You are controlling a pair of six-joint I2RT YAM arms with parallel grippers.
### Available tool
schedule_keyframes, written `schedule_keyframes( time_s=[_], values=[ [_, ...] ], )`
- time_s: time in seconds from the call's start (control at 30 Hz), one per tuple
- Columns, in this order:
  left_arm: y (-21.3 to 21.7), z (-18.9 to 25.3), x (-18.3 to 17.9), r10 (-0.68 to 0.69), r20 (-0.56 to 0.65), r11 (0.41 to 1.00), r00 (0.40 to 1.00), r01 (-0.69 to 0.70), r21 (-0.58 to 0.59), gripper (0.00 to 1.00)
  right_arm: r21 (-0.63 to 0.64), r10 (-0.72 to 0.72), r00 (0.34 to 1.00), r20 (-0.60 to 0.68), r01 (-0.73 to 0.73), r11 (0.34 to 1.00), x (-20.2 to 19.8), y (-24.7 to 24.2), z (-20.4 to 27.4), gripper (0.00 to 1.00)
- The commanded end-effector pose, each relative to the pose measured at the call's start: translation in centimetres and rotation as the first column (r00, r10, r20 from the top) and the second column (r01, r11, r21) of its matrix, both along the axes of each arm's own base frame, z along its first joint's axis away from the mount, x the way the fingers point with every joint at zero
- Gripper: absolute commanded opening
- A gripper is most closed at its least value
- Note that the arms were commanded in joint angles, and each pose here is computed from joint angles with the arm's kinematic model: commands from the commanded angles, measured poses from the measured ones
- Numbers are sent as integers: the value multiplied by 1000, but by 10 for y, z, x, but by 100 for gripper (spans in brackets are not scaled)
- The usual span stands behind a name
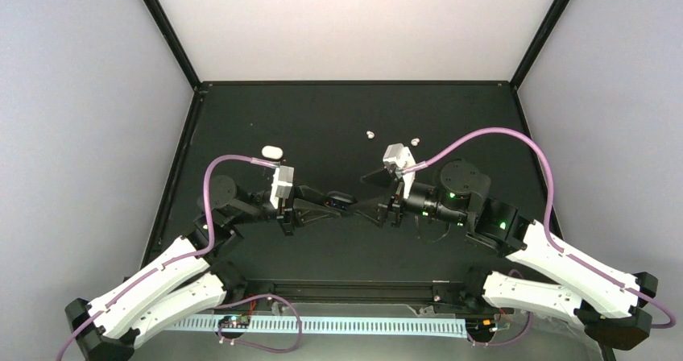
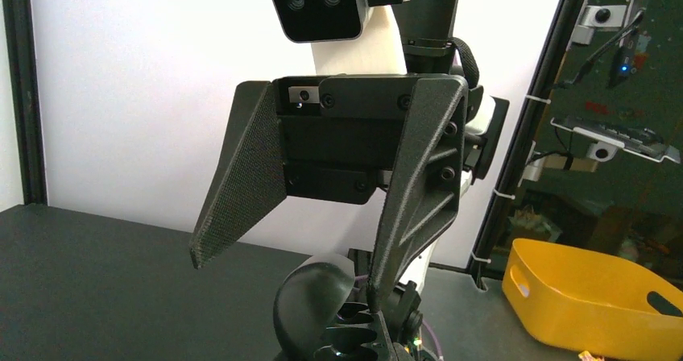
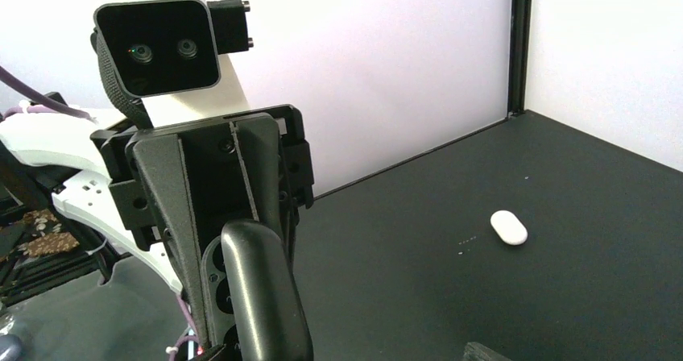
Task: Insert the wireless bluetooth earbuds into the charging case
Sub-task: Open the charging case.
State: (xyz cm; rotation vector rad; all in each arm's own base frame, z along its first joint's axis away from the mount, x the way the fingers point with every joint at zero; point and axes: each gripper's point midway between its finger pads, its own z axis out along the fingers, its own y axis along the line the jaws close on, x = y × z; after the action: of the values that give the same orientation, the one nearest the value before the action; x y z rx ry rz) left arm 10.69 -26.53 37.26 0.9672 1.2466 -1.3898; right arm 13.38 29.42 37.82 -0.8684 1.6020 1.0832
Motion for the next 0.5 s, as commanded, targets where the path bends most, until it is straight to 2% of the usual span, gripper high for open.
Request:
schedule_keyframes(
  time_s=[0.0,0.23,0.47],
  values=[
    [3,9,-4,-2,23,999,1000,2,-32,2,26,33,999,19,-34,999,-6,0,10,75],
    [3,8,-4,0,25,1000,1000,1,-29,2,25,66,997,27,-67,997,-9,5,10,75],
    [3,8,-3,8,20,1000,1000,-7,-27,2,44,13,999,46,-15,999,-4,-3,15,74]
  ],
)
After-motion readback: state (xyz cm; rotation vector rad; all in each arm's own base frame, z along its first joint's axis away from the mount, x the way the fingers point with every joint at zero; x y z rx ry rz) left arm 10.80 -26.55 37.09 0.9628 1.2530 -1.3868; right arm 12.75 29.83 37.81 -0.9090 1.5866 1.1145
